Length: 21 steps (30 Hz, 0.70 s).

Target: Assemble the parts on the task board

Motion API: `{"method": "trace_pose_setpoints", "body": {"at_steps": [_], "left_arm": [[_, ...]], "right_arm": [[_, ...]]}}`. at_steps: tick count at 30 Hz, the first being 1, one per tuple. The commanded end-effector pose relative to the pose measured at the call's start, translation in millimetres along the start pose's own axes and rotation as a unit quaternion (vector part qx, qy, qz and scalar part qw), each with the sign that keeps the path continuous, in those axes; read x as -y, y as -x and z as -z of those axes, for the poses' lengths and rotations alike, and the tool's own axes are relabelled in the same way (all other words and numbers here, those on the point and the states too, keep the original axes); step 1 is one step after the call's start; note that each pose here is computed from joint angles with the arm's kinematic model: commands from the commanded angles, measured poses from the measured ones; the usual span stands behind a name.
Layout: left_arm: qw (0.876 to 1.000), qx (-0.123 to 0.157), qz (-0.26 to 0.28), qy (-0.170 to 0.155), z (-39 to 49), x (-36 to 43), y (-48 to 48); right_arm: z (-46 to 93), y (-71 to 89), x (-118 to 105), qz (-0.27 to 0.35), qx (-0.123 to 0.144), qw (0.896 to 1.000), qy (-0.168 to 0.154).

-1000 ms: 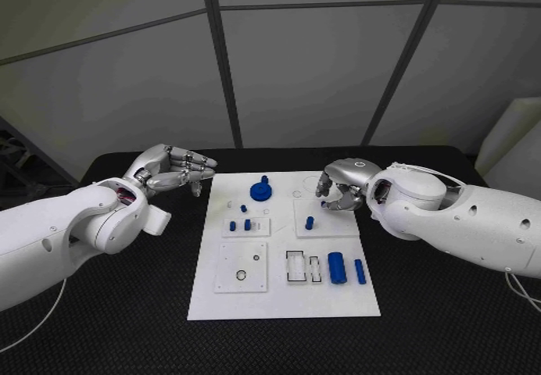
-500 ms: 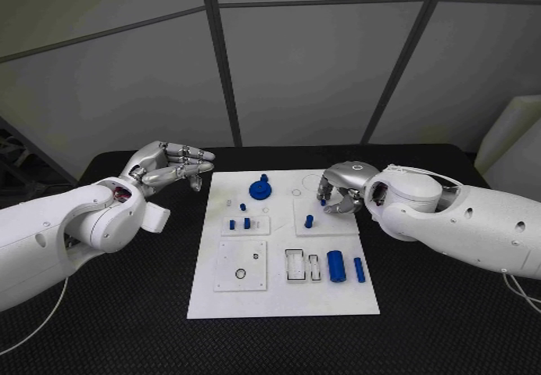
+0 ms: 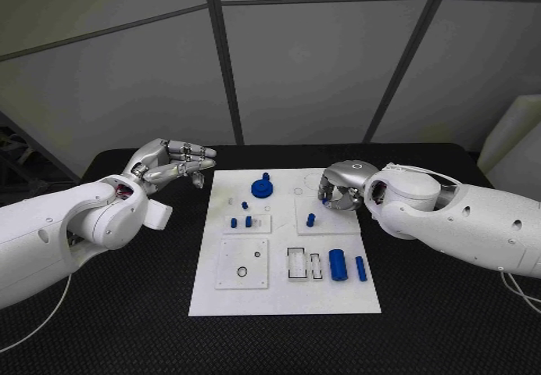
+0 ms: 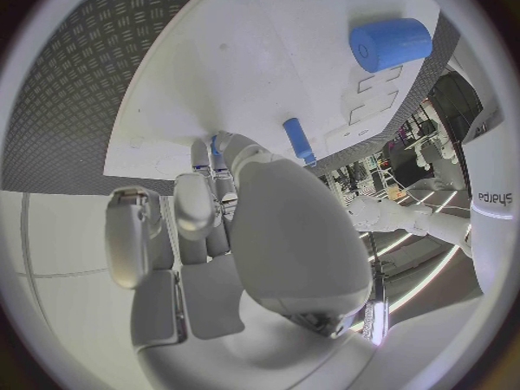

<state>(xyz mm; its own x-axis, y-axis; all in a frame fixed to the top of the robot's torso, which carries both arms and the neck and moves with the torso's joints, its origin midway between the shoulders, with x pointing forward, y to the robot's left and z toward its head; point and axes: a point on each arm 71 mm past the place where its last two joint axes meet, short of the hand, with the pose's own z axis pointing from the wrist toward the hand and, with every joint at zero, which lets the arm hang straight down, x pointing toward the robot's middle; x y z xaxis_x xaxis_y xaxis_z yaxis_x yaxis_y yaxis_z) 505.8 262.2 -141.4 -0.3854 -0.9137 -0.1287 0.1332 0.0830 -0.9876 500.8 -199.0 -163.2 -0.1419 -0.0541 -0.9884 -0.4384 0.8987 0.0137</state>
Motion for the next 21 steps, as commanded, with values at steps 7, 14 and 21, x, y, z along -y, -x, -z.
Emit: {"method": "trace_pose_setpoints", "body": {"at_steps": [7,14,21], "left_arm": [[1.000,-0.003,0.008,-0.005,-0.3,1.4,-0.4],[1.000,-0.004,0.008,-0.003,-0.3,1.0,0.1],[1.000,-0.003,0.008,-0.002,-0.2,0.6,1.1]], "right_arm": [[-1.2,-2.6,-2.3,0.003,-0.014,1.000,0.002],[0.0,2.3,-7.7,-0.003,0.021,1.000,0.011],[3.5,7.2,-10.4,-0.008,0.050,0.999,0.017]]}}
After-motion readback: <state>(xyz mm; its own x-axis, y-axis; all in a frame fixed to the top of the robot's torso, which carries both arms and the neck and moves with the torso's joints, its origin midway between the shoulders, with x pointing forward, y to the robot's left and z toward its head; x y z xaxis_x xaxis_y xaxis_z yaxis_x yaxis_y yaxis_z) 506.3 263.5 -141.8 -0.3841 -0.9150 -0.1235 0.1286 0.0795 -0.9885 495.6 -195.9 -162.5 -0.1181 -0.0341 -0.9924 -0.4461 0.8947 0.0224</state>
